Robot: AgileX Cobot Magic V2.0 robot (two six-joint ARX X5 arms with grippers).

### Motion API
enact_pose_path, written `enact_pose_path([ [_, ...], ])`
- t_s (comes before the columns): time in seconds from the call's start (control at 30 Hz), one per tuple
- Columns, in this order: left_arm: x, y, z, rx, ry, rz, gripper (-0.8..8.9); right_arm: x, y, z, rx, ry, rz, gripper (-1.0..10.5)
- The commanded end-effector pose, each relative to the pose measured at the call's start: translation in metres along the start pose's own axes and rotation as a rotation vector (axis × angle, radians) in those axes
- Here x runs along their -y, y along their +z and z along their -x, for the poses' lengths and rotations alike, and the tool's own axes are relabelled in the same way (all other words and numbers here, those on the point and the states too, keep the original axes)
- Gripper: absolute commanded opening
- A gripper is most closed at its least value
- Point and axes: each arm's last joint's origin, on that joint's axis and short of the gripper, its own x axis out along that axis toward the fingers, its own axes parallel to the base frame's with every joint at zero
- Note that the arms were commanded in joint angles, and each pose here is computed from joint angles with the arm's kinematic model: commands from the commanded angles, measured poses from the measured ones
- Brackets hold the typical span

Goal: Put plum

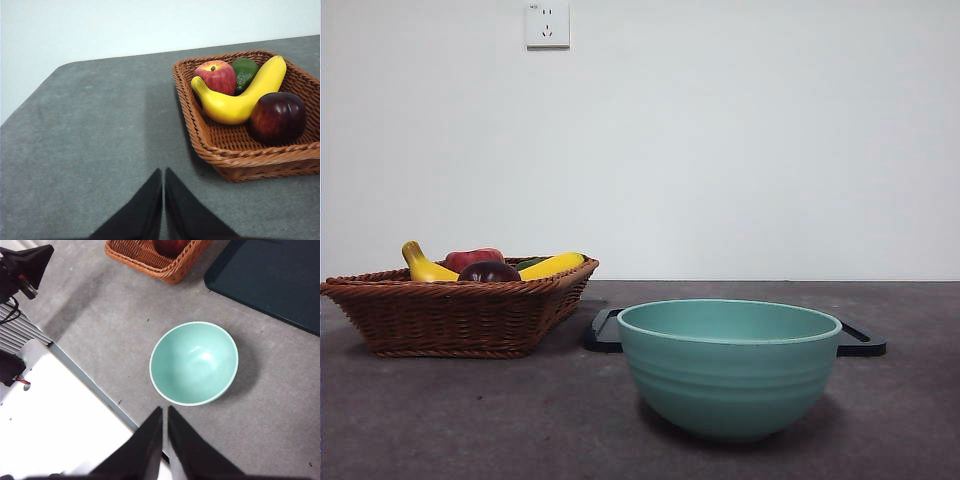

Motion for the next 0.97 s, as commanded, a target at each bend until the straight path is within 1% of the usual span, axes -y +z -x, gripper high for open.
enact_pose_path([
  [0.03,0.000,-0.007,-0.002,-0.026,0.000,0.008,0.08,-0.003,0.004,0.002,0.016,0.010,0.004,0.1],
  [0.37,0.000,-0.007,-0.002,-0.026,0.001,0.008,0.08,-0.003,0.004,0.002,0.016,0.010,0.004,0.1],
  [0.5,0.000,-0.007,-0.002,-0.026,0.000,0.007,0.08,-0.003,0.003,0.006,0.045,-0.001,0.020,0.1],
  [0.6,0.000,-0.007,-0.002,-0.026,0.000,0.008,0.08,0.002,0.003,0.014,0.103,-0.079,0.112,0.1],
  [0.67,0.000,-0.007,-0.002,-0.026,0.001,0.008,0.08,0.006,0.004,0.021,0.171,-0.135,0.132,0.1],
  [0.73,0.000,-0.007,-0.002,-0.026,0.000,0.008,0.08,0.013,0.004,0.027,0.265,-0.198,0.130,0.1],
  [0.83,0.000,-0.007,-0.002,-0.026,0.000,0.008,0.08,0.026,-0.003,0.035,0.414,-0.326,0.115,0.1],
  [0.93,0.000,-0.007,-0.002,-0.026,0.001,0.008,0.08,0.041,-0.016,0.034,0.534,-0.466,0.098,0.1],
  [0.97,0.000,-0.007,-0.002,-0.026,0.000,0.007,0.08,0.050,-0.024,0.031,0.593,-0.529,0.095,0.1],
])
